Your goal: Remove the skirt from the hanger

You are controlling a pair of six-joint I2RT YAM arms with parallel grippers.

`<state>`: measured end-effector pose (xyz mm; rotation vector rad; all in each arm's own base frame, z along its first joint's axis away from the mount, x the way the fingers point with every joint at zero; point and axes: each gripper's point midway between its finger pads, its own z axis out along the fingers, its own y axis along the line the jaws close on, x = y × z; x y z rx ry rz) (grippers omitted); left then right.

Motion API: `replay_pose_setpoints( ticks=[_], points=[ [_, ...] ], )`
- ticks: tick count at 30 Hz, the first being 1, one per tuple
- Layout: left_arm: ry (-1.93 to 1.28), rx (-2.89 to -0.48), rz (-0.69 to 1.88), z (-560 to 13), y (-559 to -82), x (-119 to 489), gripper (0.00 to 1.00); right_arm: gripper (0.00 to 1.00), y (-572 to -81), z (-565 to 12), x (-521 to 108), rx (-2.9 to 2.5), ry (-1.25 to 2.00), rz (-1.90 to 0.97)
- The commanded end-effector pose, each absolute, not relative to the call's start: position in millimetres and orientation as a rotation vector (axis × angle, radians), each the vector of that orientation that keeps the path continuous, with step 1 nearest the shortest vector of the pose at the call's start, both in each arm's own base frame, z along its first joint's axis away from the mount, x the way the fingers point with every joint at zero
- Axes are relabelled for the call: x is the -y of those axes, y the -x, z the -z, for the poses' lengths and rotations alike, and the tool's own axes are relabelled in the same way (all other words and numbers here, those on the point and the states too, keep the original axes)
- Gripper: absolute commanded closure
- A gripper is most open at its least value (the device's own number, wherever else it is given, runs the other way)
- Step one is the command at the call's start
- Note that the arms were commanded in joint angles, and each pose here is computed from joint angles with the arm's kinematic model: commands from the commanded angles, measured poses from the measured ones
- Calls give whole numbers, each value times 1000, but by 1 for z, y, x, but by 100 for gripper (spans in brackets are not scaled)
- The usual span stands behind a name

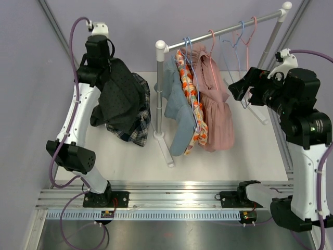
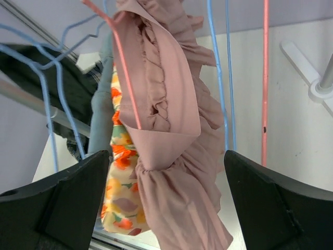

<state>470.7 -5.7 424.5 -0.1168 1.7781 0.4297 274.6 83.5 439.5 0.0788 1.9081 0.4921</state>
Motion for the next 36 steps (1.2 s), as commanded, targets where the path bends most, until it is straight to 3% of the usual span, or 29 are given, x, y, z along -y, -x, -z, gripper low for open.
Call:
replay_pose_setpoints(
  ticks=[1,2,3,4,7,14,20,25,29,30,32,33,34,36],
  points=[
    [170,-1876,-168,-362,-487,35,95,1,-240,-480,-91,-1773,1,-566],
    [163,-1950,-121,-325,-485,44,84,1,-230,-488,-97,-1747,35,-607],
    [164,-1962,-89,-315,-485,48,64,1,-225,-494,-102,-1724,67,-639],
    [159,-1992,-70,-300,-484,52,2,0,-224,-502,-109,-1688,103,-673],
    [194,-2068,-70,-278,-470,52,1,1,-223,-512,-130,-1640,191,-797],
    [121,-2018,46,-299,-385,68,1,1,-293,-485,-152,-1721,203,-887],
    [142,-2069,105,-257,-300,62,1,1,-344,-470,-159,-1759,216,-832],
    [167,-2083,156,-233,-261,59,1,4,-362,-467,-169,-1776,235,-820],
    [169,-2093,154,-222,-249,58,1,43,-368,-463,-176,-1787,223,-833],
    [168,-2088,146,-224,-249,58,1,59,-367,-464,-176,-1784,219,-834],
    [154,-2094,138,-221,-249,63,1,77,-366,-463,-175,-1783,204,-826],
    [143,-2095,146,-223,-249,66,1,95,-366,-461,-174,-1789,195,-819],
    [136,-2101,145,-221,-250,68,1,100,-365,-462,-171,-1785,189,-806],
    [127,-2094,153,-223,-250,71,1,100,-361,-465,-165,-1780,184,-772]
  ],
)
